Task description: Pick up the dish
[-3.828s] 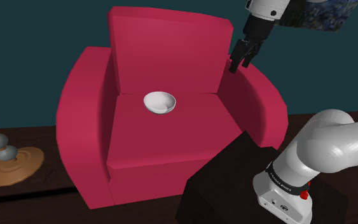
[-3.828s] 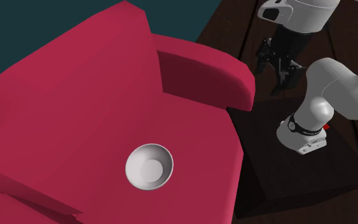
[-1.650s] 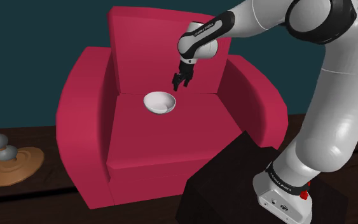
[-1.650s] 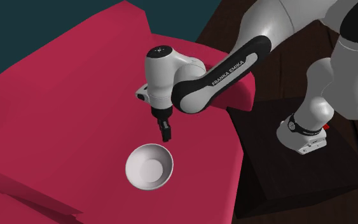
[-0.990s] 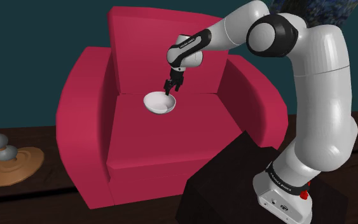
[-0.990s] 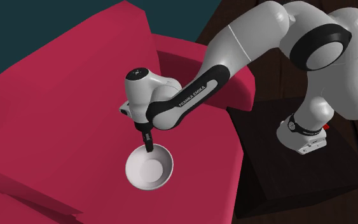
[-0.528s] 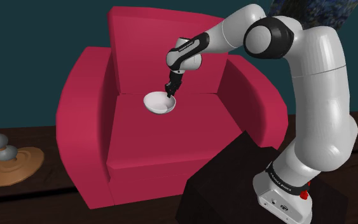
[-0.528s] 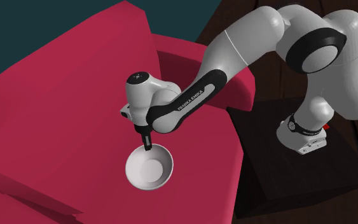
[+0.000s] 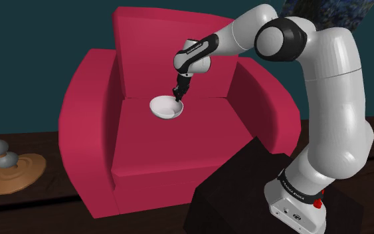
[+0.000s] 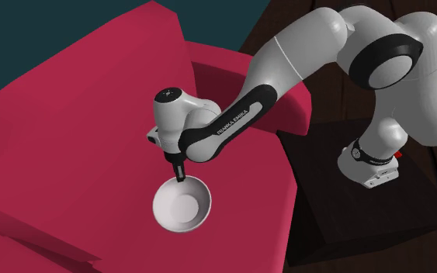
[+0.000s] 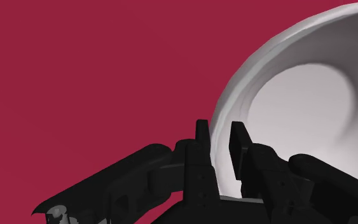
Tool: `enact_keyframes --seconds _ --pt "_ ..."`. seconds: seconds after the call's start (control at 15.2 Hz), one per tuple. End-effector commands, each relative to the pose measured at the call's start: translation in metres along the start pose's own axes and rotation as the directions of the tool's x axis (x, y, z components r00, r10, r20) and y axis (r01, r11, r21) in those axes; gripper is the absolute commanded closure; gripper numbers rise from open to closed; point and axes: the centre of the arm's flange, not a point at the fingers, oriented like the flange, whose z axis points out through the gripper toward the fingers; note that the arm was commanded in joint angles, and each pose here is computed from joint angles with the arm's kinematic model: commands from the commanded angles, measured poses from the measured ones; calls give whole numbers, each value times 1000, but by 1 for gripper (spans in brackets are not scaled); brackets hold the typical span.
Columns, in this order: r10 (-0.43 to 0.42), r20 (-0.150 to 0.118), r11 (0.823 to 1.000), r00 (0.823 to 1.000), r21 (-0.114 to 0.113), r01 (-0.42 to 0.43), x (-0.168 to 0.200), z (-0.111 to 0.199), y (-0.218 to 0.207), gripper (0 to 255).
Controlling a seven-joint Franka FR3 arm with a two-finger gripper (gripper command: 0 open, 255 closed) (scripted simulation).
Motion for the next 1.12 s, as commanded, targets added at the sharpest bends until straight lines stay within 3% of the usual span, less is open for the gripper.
enact_keyframes --seconds 0.0,1.06 --pt "-1 9 1000 1000 0 1 -2 4 1 255" --pt "-1 9 1000 1000 0 1 4 -70 -7 255"
